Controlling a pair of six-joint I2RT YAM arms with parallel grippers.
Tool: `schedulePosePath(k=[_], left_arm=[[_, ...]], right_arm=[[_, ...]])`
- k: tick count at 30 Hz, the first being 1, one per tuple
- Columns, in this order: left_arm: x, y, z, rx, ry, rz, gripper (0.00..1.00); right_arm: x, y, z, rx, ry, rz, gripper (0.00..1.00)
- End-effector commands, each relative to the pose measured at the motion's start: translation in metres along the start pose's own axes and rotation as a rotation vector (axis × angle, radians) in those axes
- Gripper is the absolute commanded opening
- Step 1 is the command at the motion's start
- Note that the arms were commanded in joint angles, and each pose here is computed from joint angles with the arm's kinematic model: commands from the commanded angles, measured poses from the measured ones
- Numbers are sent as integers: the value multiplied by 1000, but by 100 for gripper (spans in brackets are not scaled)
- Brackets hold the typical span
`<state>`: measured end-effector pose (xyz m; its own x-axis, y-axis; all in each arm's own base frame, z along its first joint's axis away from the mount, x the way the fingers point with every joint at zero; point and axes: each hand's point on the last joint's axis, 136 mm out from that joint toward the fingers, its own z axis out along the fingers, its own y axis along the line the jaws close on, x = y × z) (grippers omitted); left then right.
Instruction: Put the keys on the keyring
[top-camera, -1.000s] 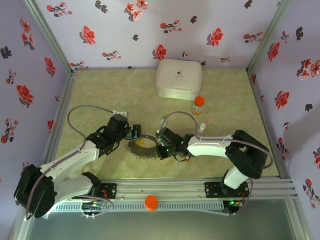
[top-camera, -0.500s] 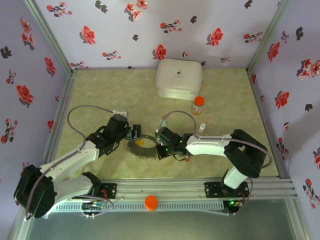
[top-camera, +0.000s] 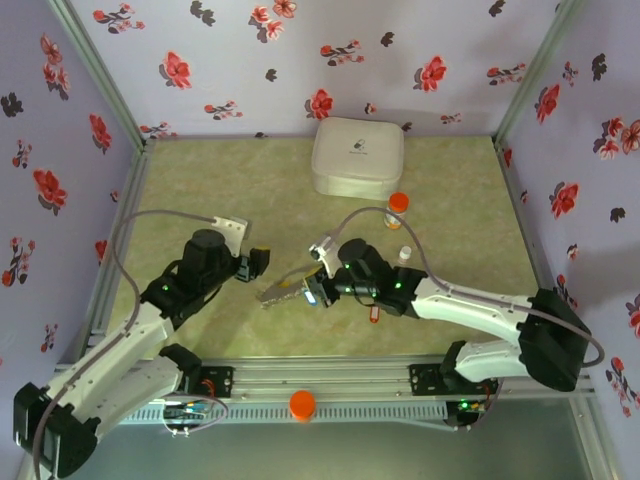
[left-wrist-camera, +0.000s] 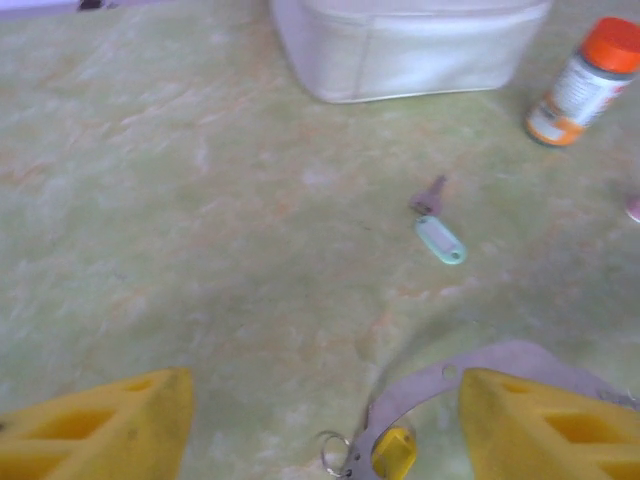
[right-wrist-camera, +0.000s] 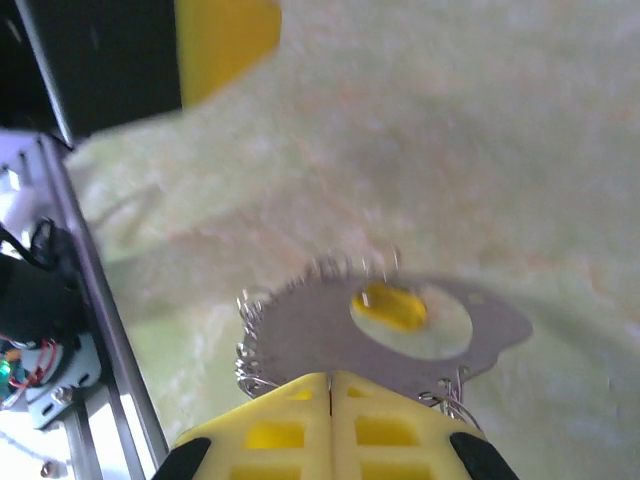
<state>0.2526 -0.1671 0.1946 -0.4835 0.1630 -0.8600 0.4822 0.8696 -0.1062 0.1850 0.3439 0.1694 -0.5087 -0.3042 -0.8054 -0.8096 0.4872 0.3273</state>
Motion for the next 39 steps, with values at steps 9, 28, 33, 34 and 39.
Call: schedulePosePath(k=[9,28,33,34,39], left_arm=[[-19,-81,-45,470,-207,406,37],[20,-118,-34,774,-120,418,28],[26,-117,-25,775,-89,412,32],[25,-117,-25,776,-90,410,32],[24,-119,-24,783,-98,402,31]], right_arm=[[-45,34,-30,-255,-164,-268,0],[-54,41,-36,-292,-188,-320,0],[-55,44,-36,-314,-188,-318,0],[-54,45,-36,-321,-185,-314,0],[-55,48,-34,-342,-185,-307,0]])
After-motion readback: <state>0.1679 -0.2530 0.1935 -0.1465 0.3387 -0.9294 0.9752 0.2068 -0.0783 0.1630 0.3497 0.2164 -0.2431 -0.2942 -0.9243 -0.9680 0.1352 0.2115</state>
